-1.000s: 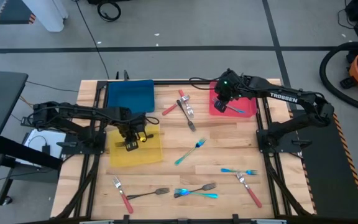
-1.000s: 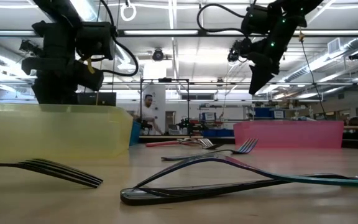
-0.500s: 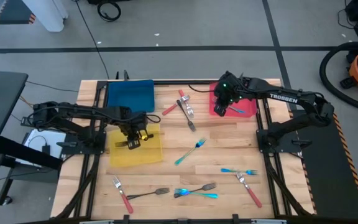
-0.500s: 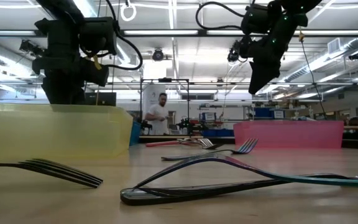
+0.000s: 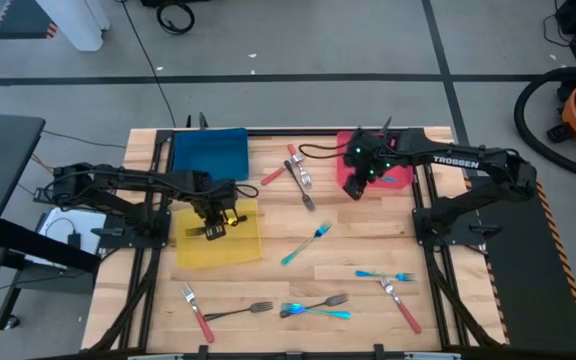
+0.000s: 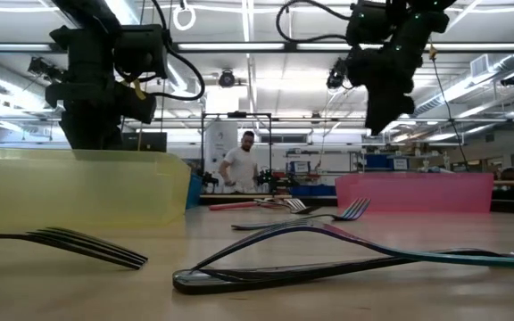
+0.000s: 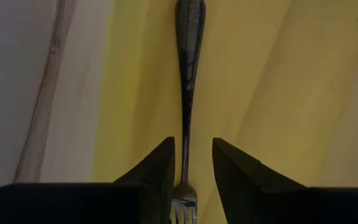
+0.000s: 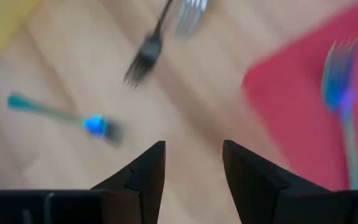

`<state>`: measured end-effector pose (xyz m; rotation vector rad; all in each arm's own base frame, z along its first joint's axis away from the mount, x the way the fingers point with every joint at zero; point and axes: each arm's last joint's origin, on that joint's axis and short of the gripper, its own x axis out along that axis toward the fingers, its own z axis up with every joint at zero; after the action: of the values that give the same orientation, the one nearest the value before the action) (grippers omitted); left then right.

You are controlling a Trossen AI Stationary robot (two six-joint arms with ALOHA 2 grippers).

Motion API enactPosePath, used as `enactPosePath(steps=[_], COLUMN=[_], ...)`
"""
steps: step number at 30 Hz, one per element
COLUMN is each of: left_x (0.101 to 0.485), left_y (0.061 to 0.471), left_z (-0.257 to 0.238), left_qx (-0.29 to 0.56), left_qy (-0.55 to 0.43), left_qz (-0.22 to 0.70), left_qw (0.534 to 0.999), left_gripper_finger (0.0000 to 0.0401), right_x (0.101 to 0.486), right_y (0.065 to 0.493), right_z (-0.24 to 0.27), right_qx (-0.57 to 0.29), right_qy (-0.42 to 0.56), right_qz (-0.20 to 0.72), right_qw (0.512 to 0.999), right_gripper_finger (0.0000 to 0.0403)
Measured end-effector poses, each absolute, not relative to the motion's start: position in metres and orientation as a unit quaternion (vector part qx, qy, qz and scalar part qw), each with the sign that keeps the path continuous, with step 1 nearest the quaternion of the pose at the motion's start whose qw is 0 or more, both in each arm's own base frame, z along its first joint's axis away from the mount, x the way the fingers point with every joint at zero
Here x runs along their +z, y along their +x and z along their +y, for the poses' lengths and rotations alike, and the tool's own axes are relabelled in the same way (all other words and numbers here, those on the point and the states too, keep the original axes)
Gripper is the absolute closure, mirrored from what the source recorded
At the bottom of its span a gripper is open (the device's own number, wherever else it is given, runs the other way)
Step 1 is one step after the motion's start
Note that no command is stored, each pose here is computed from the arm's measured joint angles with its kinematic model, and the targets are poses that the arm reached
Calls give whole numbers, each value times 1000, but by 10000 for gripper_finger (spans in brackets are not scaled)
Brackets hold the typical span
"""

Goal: Sort silverware by color (type)
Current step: Put the bottom right pink fork into the blue bin

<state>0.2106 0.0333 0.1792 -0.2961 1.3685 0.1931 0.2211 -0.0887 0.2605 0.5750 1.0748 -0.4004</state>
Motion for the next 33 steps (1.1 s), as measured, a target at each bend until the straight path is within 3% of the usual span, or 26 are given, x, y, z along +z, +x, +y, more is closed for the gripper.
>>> enactPosePath(steps=[9, 21, 33], left_x=[179, 179, 179], left_y=[211, 211, 211], left_z=[33, 33, 33], left_qx=[89, 89, 89], left_qy=[-136, -136, -136], left_qz=[628, 628, 628], left_qw=[761, 761, 761], left_gripper_finger=[294, 294, 294], right_x=[253, 253, 253], right_y=[211, 211, 180], right_z=[-44, 37, 116], right_qx=[-206, -218, -240], right_qy=[293, 299, 321], right_qz=[600, 612, 602], right_qw=[715, 699, 691], right_gripper_finger=[235, 235, 235])
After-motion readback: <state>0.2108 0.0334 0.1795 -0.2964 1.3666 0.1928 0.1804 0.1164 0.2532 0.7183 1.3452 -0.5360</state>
